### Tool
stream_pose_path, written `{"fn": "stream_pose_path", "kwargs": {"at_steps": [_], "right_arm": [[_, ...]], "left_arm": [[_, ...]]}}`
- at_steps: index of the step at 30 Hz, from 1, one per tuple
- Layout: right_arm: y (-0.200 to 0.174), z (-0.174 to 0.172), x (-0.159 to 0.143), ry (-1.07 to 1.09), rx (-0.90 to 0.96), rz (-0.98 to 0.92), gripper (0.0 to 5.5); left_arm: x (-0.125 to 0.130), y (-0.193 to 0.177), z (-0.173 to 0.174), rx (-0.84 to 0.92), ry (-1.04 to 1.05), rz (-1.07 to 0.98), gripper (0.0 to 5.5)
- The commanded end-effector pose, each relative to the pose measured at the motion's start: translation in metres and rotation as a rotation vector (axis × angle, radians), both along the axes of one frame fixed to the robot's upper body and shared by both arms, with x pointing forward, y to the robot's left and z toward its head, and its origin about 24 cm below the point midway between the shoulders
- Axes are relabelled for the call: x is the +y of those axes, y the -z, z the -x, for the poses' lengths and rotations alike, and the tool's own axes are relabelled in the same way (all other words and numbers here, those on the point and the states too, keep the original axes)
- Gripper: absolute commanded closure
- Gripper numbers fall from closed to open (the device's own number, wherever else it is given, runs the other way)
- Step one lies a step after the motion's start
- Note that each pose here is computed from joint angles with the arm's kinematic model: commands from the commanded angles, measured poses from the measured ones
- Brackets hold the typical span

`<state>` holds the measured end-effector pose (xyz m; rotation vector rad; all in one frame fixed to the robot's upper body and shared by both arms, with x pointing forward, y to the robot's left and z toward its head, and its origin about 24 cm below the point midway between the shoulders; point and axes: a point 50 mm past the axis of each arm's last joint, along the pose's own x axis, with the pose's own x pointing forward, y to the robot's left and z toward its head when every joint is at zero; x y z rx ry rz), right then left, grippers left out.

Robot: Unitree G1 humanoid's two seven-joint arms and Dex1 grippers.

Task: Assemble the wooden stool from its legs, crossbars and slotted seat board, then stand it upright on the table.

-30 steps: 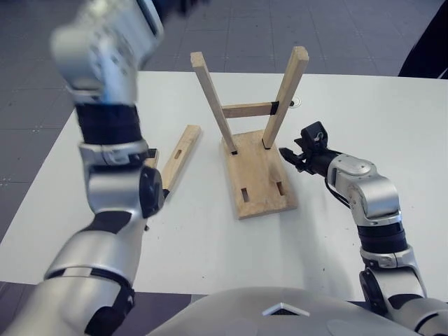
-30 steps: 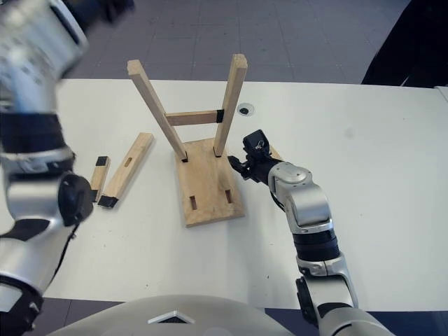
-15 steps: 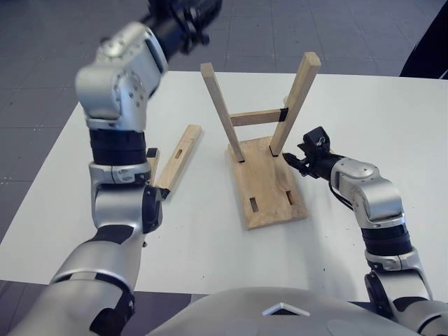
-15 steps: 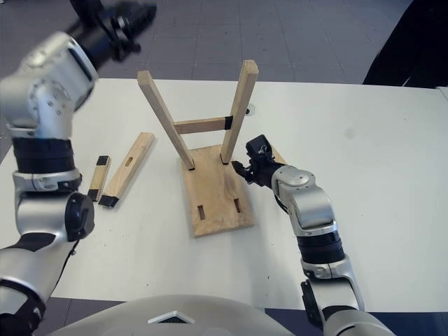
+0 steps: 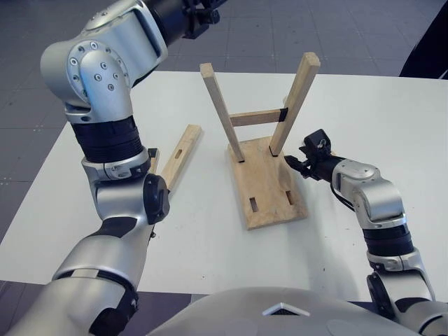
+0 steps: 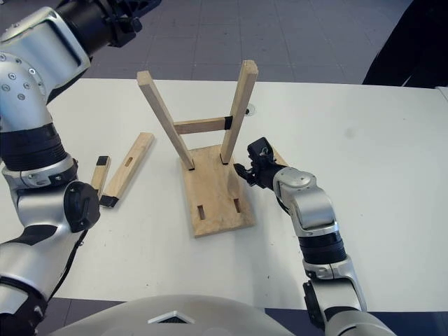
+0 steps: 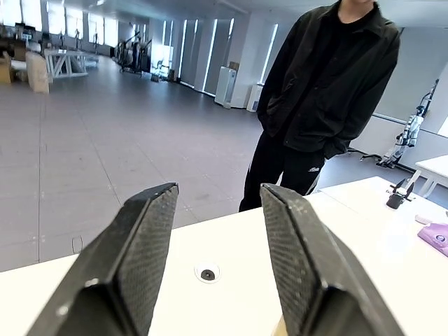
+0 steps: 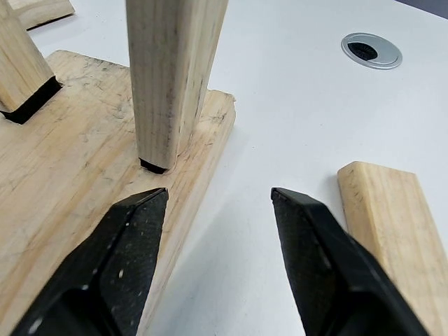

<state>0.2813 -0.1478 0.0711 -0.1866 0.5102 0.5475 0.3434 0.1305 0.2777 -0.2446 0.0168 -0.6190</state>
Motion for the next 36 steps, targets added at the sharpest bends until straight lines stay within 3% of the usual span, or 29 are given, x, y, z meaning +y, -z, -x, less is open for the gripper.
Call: {"fn": "stream_pose_path", "kwargs": {"at_steps": [1,7,11,14,17,19,25,31,34,36], "right_arm": [[0.000,0.000,0.002,-0.004,0.005,0.008,2.77],[0.001,0.001,0.003,-0.010,0.010,0.009,2.77],[0.002,0.002,0.003,-0.015,0.014,0.012,2.77],[0.002,0.003,0.003,-0.015,0.014,0.014,2.77],[0.002,0.002,0.002,-0.006,0.013,0.014,2.77],[0.002,0.003,0.000,0.000,0.013,0.015,2.77],[0.003,0.001,0.001,-0.001,0.013,0.017,2.77],[0.004,0.000,0.000,-0.001,0.013,0.027,2.77],[0.005,-0.001,-0.005,0.030,0.019,0.052,2.77],[0.002,-0.008,-0.017,0.111,-0.004,0.079,2.77]], "left_arm": [[0.004,-0.030,0.001,-0.098,-0.018,0.028,3.30],[0.017,-0.062,0.004,-0.221,-0.076,0.042,3.30],[0.008,-0.044,-0.005,-0.152,-0.032,0.088,3.30],[-0.013,0.019,-0.012,0.091,0.041,0.049,3.30],[-0.010,0.124,0.005,0.473,0.023,-0.065,3.30],[-0.002,0.155,0.022,0.562,0.008,-0.122,3.30],[-0.006,0.076,-0.001,0.218,0.000,-0.021,3.30],[-0.014,-0.034,0.002,-0.208,0.052,0.073,3.30],[-0.003,-0.074,0.014,-0.391,0.043,0.115,3.30],[0.023,-0.076,0.015,-0.419,-0.098,0.116,3.30]]}}
